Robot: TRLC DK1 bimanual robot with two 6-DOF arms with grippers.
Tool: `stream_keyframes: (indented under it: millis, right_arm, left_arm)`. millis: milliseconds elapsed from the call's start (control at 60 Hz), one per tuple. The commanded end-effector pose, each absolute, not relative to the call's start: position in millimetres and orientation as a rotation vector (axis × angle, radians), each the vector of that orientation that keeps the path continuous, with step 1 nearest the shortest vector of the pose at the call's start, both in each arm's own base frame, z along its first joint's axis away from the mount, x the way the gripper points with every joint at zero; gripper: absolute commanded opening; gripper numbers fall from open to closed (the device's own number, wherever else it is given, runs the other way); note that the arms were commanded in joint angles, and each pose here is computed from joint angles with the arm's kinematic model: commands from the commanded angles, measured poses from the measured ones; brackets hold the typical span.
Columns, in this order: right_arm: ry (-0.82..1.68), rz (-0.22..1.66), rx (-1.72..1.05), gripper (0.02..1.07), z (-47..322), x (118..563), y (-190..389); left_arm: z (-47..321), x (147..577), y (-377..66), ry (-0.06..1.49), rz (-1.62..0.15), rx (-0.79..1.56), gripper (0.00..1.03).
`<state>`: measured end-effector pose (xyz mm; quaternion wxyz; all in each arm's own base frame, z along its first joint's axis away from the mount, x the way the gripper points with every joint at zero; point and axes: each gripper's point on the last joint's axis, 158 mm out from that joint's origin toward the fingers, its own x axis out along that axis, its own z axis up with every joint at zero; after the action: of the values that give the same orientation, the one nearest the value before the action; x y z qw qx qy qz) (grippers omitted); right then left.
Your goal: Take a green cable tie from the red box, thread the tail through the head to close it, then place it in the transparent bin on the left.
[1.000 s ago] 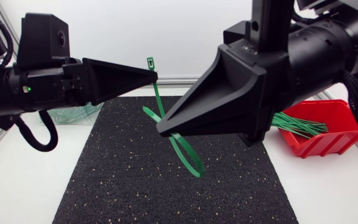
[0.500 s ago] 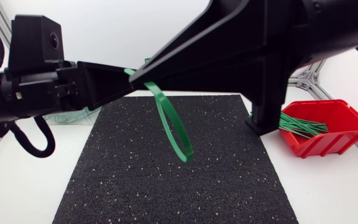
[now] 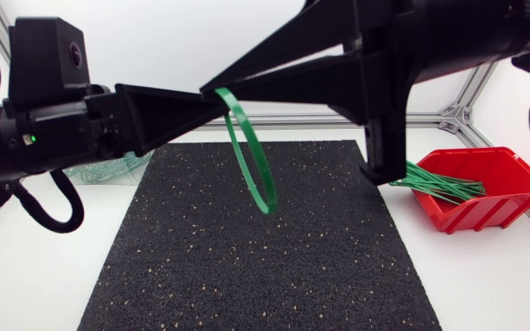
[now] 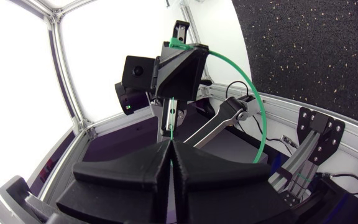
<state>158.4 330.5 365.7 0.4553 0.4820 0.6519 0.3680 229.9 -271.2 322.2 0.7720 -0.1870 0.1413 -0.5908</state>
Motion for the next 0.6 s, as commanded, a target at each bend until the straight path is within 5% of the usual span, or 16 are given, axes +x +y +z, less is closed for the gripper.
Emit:
stream_keyframes:
  millis: [0,583]
  right_arm:
    - [1.597,0.881,1.251,0.08,375.0,168.6,331.4]
    - [1.559,0.829,1.374,0.08,368.8,192.4,339.1]
  left_arm:
    - [319.9,227.8,-272.8,0.317,-1.277,-0.427,0.03]
    - [338.5,226.1,-260.1,0.283,-1.273,-0.485,0.03]
